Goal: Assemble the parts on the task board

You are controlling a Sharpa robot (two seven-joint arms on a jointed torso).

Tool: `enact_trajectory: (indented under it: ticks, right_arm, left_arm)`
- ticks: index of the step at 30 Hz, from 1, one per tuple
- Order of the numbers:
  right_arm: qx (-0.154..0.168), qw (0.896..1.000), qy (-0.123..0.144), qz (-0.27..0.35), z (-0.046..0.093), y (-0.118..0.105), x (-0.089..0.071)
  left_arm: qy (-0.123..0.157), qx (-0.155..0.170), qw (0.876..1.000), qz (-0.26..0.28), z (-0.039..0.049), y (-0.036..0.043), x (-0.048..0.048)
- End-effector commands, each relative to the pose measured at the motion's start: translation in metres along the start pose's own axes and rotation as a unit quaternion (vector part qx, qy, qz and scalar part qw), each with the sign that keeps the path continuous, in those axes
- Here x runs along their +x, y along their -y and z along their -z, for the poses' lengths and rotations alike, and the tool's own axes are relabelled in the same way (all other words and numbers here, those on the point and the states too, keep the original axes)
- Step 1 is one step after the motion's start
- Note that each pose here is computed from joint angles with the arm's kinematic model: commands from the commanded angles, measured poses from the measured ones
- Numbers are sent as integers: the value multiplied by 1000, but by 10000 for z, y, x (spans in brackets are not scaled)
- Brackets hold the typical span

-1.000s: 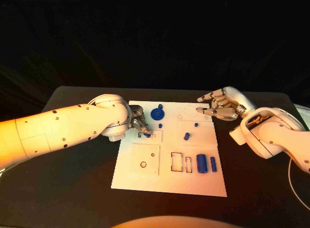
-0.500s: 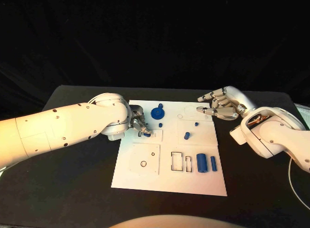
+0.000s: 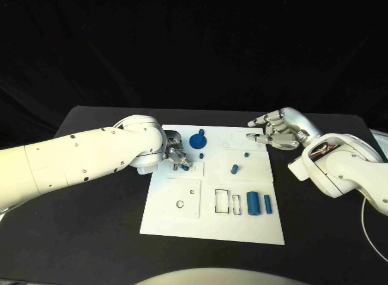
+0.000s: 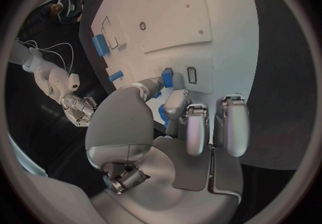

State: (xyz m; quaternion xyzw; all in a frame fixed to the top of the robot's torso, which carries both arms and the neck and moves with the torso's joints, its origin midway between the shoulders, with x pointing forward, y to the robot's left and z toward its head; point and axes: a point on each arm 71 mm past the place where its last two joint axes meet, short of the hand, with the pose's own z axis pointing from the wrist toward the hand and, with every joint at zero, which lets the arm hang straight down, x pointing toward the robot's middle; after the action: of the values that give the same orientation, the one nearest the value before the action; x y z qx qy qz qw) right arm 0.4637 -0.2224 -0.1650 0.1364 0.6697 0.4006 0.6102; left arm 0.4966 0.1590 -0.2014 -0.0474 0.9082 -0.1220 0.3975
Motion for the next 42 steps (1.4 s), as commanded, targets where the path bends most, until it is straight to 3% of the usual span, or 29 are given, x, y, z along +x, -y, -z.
enact_trajectory:
  ticks: [1,20,32,42]
  right_arm:
    - [-6,1000,-8,1,3,-20,23]
    - [-14,1000,-11,3,8,-51,43]
    - [-19,1000,-7,-2,5,-69,50]
    - [-18,1000,-6,-4,5,-55,53]
  left_arm:
    - [-16,2,1000,-9,-18,30,54]
    - [-19,0,1000,-11,-64,60,48]
    - [-26,-3,1000,-16,-66,38,52]
    - [-11,-5,1000,-4,-45,-2,14]
